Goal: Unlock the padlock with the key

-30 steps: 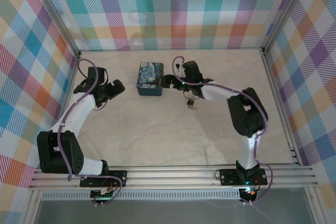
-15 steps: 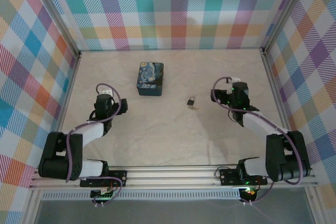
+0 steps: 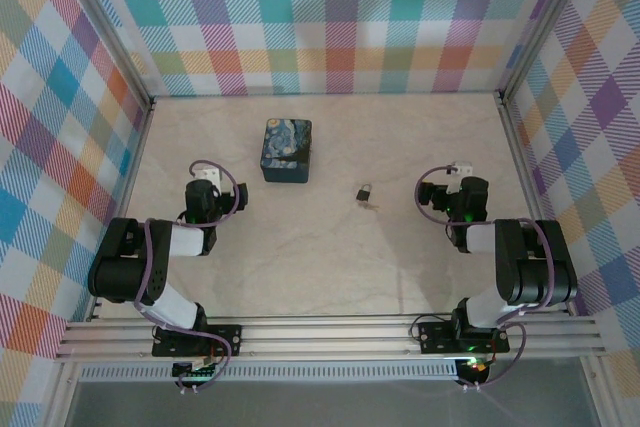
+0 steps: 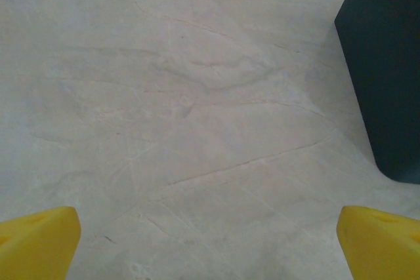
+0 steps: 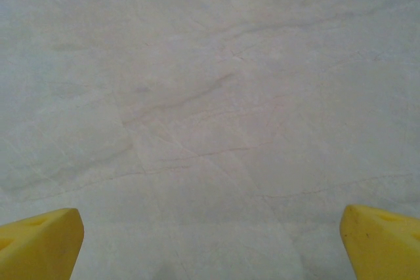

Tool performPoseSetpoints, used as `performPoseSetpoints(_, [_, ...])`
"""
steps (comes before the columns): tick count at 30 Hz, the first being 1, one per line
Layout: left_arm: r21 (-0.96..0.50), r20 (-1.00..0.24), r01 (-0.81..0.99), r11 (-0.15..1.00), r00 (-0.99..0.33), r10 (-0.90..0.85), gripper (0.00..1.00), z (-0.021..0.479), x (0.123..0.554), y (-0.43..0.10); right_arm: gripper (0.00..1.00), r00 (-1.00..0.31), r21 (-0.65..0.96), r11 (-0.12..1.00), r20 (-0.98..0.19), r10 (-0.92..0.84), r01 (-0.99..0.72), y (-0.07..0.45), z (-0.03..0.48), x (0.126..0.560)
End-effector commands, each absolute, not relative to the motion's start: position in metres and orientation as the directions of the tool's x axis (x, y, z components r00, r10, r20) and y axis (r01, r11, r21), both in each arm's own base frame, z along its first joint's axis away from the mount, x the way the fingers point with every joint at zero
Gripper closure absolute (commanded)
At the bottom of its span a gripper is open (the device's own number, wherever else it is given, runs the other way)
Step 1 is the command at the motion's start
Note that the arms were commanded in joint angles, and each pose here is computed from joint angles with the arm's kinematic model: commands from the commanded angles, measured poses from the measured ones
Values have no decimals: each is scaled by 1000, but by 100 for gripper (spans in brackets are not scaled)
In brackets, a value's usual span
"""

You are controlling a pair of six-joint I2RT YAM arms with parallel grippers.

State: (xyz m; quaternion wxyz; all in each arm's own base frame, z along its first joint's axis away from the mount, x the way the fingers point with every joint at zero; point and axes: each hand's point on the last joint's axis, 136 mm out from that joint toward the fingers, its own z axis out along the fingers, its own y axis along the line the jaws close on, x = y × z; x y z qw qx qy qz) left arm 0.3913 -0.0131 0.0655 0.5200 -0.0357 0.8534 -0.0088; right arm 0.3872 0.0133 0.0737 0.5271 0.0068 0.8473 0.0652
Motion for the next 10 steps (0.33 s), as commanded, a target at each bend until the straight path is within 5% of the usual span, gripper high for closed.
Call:
performPoseSetpoints(1, [-38, -911, -49, 998, -409, -54, 0, 79, 398, -14, 0, -362, 115, 989, -929, 73, -96, 18, 93, 395])
performPoseSetpoints(10, [-47, -909, -41, 998, -413, -60, 0, 78, 399, -14, 0, -361, 113, 990, -929, 77, -81, 16, 93, 396])
